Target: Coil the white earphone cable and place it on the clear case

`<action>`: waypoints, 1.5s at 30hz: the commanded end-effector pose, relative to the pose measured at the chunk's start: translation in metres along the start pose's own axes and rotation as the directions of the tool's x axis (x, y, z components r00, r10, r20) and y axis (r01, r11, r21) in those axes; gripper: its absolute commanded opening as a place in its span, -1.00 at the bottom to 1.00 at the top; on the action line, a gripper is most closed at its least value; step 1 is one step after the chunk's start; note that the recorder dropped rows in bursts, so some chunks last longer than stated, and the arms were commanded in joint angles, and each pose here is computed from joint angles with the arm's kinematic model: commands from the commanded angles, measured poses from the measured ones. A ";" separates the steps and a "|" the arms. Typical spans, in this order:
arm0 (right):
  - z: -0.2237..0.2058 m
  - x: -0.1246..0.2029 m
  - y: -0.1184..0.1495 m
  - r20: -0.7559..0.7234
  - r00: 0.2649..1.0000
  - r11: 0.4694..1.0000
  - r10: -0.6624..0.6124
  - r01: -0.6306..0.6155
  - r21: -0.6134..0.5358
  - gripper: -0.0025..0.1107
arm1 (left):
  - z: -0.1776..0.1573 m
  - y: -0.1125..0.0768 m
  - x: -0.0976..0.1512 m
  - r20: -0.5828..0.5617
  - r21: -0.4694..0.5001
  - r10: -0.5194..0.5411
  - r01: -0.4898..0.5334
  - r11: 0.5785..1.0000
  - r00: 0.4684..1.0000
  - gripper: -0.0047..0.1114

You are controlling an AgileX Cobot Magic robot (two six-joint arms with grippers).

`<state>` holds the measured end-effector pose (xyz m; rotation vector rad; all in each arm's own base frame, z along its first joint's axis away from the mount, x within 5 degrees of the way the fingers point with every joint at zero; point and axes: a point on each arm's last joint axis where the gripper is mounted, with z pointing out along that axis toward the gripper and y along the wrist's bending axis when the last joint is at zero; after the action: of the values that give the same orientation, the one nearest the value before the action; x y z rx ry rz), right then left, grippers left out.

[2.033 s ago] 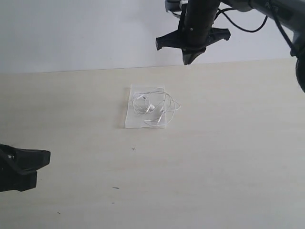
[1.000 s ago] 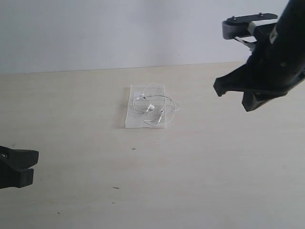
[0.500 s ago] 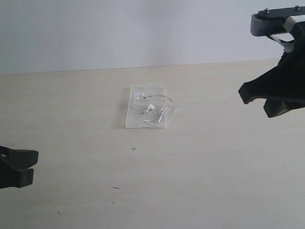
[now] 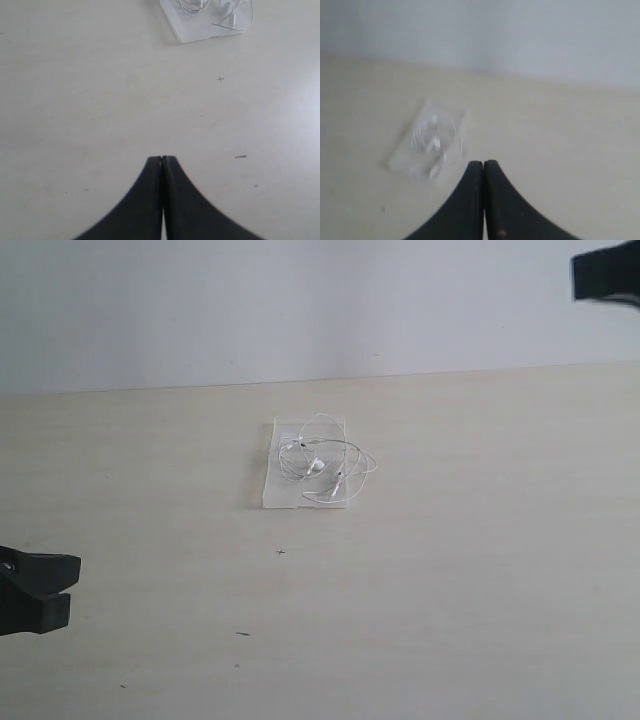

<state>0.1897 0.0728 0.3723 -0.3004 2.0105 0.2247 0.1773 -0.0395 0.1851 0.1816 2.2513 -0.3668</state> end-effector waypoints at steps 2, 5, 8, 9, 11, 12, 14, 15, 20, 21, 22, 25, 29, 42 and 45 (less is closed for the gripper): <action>-0.056 0.025 -0.009 0.367 0.928 0.998 -0.067 0.060 0.031 -0.96 | -0.001 0.001 0.000 0.003 -0.006 0.003 -0.003 1.000 1.000 -0.92; -0.070 0.062 -0.020 0.380 0.923 0.994 -0.061 0.024 0.103 -0.96 | -0.001 0.001 0.000 0.003 -0.006 0.003 -0.003 1.000 1.000 -0.92; -0.076 0.097 -0.028 0.375 0.925 0.983 -0.055 -0.016 0.183 -0.96 | -0.001 0.001 0.000 0.003 -0.006 0.003 -0.003 1.000 1.000 -0.92; -0.075 0.108 -0.031 0.369 0.928 0.978 -0.052 -0.028 0.209 -0.96 | -0.001 0.001 0.000 0.003 -0.006 0.003 -0.003 1.000 1.000 -0.92; -0.077 0.128 -0.034 0.367 0.929 0.966 -0.048 -0.051 0.254 -0.96 | -0.001 0.001 0.000 0.003 -0.006 0.003 -0.003 1.000 1.000 -0.92; -0.078 0.136 -0.034 0.374 0.926 0.962 -0.046 -0.060 0.268 -0.96 | -0.001 0.001 0.000 0.003 -0.006 0.003 -0.003 1.000 1.000 -0.92; -0.078 0.154 -0.035 0.378 0.925 0.953 -0.037 -0.082 0.292 -0.96 | -0.001 0.001 0.000 0.003 -0.006 0.003 -0.003 1.000 1.000 -0.92; -0.077 0.161 -0.035 0.379 0.925 0.950 -0.036 -0.086 0.300 -0.96 | -0.001 0.001 0.000 0.003 -0.006 0.003 -0.003 1.000 1.000 -0.92; -0.065 0.193 -0.035 0.338 0.941 0.949 -0.023 -0.086 0.304 -0.96 | -0.001 0.001 0.000 0.003 -0.006 0.003 -0.003 1.000 1.000 -0.92; -0.063 0.197 -0.036 0.326 0.945 0.949 -0.020 -0.085 0.304 -0.96 | -0.001 0.001 0.000 0.003 -0.006 0.003 -0.003 1.000 1.000 -0.92; -0.059 0.204 -0.036 0.307 0.952 0.949 -0.014 -0.084 0.304 -0.96 | -0.001 0.001 0.000 0.003 -0.006 0.003 -0.003 1.000 1.000 -0.92; -0.051 0.218 -0.036 0.299 0.954 0.953 0.013 -0.103 0.286 -0.96 | -0.001 0.001 0.000 0.003 -0.006 0.003 -0.003 1.000 1.000 -0.92; -0.051 0.217 -0.034 0.364 0.929 0.956 0.067 -0.165 0.244 -0.96 | -0.001 0.001 0.000 0.003 -0.006 0.003 -0.003 1.000 1.000 -0.92; -0.054 0.228 -0.026 0.305 0.949 0.970 0.076 -0.141 0.197 -0.96 | -0.001 0.001 0.000 0.003 -0.006 0.003 -0.003 1.000 1.000 -0.92; -0.054 0.228 -0.027 0.307 0.947 0.968 0.095 -0.159 0.192 -0.96 | -0.001 0.001 0.000 0.003 -0.006 0.003 -0.003 1.000 1.000 -0.92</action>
<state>0.0553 0.0067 0.1929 -0.0119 1.7254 0.1195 0.1773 -0.0395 0.1851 0.1816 2.2513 -0.3668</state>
